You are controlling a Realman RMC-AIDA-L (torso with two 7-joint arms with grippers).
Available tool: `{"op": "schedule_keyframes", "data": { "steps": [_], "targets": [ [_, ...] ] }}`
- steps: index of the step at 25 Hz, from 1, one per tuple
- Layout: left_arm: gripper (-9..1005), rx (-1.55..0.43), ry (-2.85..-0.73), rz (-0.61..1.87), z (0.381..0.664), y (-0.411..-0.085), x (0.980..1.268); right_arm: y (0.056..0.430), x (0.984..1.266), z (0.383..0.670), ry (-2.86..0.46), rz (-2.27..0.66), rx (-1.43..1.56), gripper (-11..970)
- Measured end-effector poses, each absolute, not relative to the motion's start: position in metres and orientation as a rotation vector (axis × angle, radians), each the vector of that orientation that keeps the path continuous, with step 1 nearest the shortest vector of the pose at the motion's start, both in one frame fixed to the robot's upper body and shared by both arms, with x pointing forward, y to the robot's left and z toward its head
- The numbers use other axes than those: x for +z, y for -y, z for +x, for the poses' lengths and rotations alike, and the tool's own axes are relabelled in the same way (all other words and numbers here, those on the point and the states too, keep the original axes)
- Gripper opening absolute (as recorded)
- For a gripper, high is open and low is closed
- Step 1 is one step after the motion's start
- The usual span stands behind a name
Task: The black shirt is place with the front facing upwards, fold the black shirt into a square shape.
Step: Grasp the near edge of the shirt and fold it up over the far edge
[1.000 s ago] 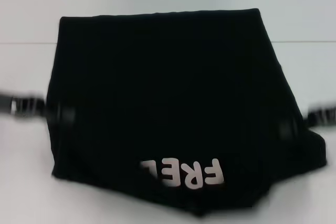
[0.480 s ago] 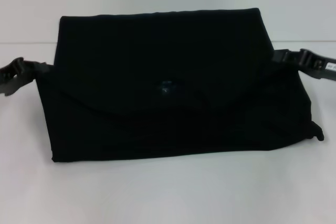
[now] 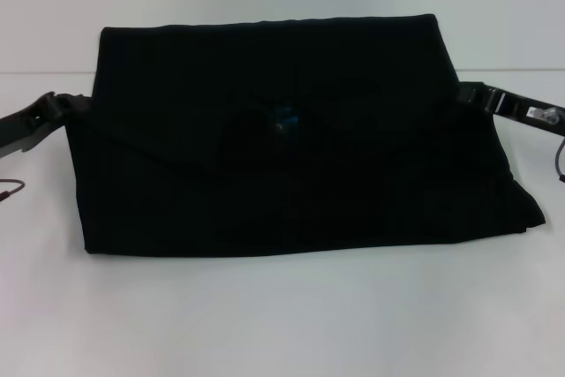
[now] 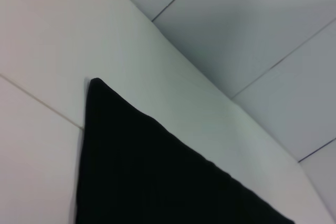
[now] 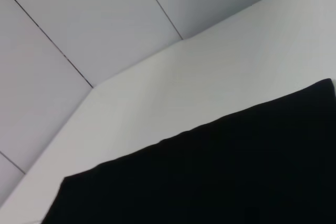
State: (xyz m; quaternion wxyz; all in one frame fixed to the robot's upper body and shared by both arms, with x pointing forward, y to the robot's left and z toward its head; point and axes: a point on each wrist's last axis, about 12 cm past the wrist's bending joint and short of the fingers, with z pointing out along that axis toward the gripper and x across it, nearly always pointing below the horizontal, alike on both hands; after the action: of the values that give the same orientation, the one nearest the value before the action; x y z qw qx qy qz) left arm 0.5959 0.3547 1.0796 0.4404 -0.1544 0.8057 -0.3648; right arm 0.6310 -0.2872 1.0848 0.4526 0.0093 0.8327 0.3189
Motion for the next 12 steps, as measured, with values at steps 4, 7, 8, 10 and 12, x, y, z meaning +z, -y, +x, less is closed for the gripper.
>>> {"op": "schedule_keyframes", "data": {
  "steps": [4,7,8,10,12],
  "targets": [
    [33,-0.861,-2.026,-0.371,0.601,-0.346,1.075,0.283,1.081,0.634,-2.075,0.016,0.733,73],
    [70,-0.811,-2.032,-0.386,0.604,-0.341,1.07,0.282,1.08,0.635,-2.06,0.017,0.712,81],
    [82,-0.811,-2.032,-0.386,0.604,-0.341,1.07,0.281,1.079,0.635,-2.055,0.016,0.709,125],
    [106,-0.777,-2.029,-0.37,0.606,-0.339,1.068,0.28,1.078,0.636,-2.053,0.016,0.697,214],
    [131,-0.77,-2.032,-0.365,0.607,-0.337,1.068,0.28,1.077,0.637,-2.056,0.024,0.684,302]
  ]
}}
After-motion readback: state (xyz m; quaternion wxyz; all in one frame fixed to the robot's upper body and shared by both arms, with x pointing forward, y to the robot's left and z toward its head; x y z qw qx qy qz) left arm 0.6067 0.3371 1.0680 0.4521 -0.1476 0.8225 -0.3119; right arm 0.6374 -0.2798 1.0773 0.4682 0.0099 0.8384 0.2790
